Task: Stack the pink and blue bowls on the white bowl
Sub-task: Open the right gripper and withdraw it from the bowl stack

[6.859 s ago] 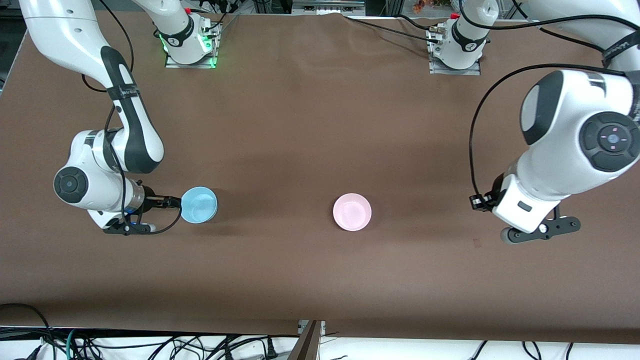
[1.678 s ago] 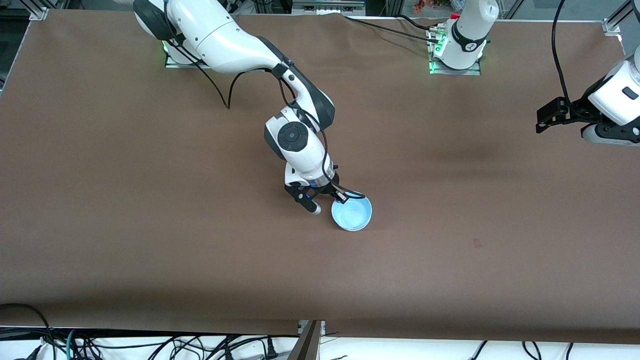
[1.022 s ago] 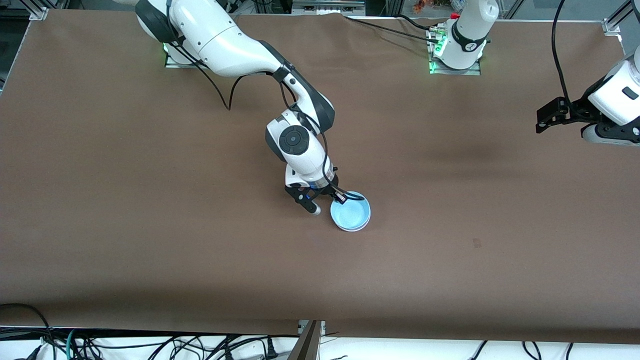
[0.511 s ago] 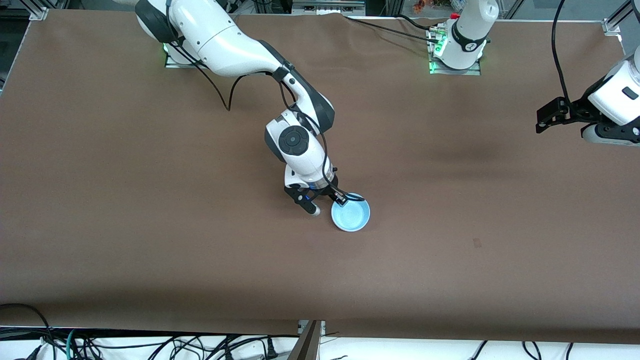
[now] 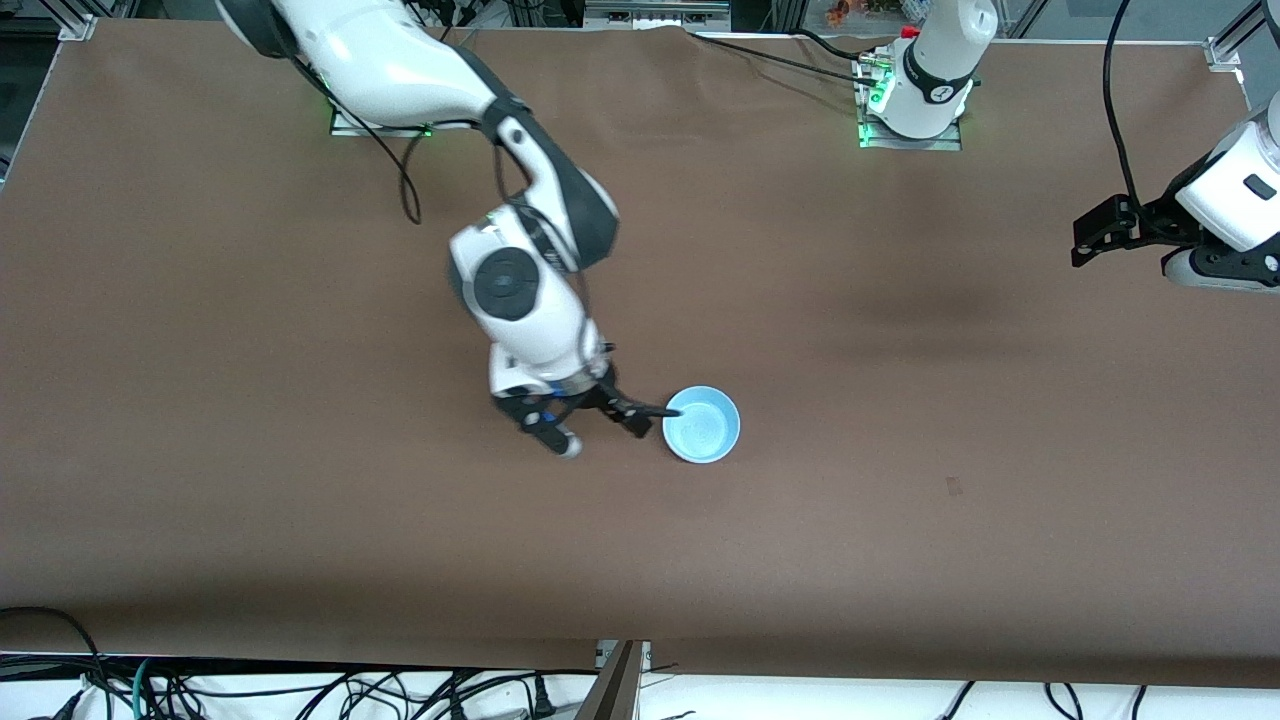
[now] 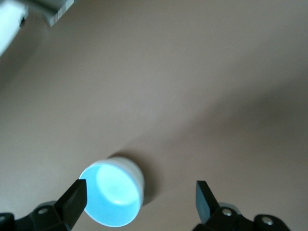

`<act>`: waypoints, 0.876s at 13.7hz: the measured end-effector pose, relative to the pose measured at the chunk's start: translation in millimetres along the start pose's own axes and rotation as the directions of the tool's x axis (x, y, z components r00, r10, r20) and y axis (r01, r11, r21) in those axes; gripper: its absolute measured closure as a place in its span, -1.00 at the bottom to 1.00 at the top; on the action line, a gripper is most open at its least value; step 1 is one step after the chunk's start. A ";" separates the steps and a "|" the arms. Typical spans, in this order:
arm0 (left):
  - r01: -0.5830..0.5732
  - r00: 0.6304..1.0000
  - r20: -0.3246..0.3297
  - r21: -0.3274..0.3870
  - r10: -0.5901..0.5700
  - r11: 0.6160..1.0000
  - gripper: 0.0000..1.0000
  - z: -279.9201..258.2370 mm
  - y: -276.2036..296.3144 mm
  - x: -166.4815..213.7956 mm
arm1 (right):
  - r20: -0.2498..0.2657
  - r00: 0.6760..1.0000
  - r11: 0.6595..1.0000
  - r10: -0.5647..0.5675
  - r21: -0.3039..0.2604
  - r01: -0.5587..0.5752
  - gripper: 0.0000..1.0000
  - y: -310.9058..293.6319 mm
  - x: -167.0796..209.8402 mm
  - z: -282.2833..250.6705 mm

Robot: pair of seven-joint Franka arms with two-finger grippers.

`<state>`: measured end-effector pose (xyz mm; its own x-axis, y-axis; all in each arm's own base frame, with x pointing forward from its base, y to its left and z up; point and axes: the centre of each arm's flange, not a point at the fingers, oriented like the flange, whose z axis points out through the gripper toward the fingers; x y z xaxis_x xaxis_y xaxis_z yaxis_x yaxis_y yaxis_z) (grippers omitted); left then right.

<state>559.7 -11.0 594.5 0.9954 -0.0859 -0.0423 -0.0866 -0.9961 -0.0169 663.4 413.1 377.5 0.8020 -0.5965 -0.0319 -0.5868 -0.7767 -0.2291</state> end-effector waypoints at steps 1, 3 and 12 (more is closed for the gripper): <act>0.000 1.000 -0.001 0.000 0.000 1.000 -1.00 0.0 0.0 0.1 | -0.004 1.000 1.000 0.005 -0.023 -0.005 -1.00 13.5 26.2 -26.8; 0.000 1.000 -0.002 0.000 0.000 1.000 -1.00 0.1 0.0 0.3 | 0.003 0.999 0.997 -0.033 -0.073 0.033 -1.00 46.7 75.1 -75.5; 0.000 1.000 -0.003 0.000 0.000 1.000 -1.00 0.3 -0.1 0.4 | 0.105 0.944 0.932 -0.313 -0.157 0.327 -1.00 234.3 169.4 -248.6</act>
<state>560.1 -10.9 594.2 0.9955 -0.0858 -0.0395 -0.0866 -0.9961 -0.0170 634.0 79.8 560.4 0.9525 -0.2985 -0.0607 -0.3024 -0.9505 -0.0707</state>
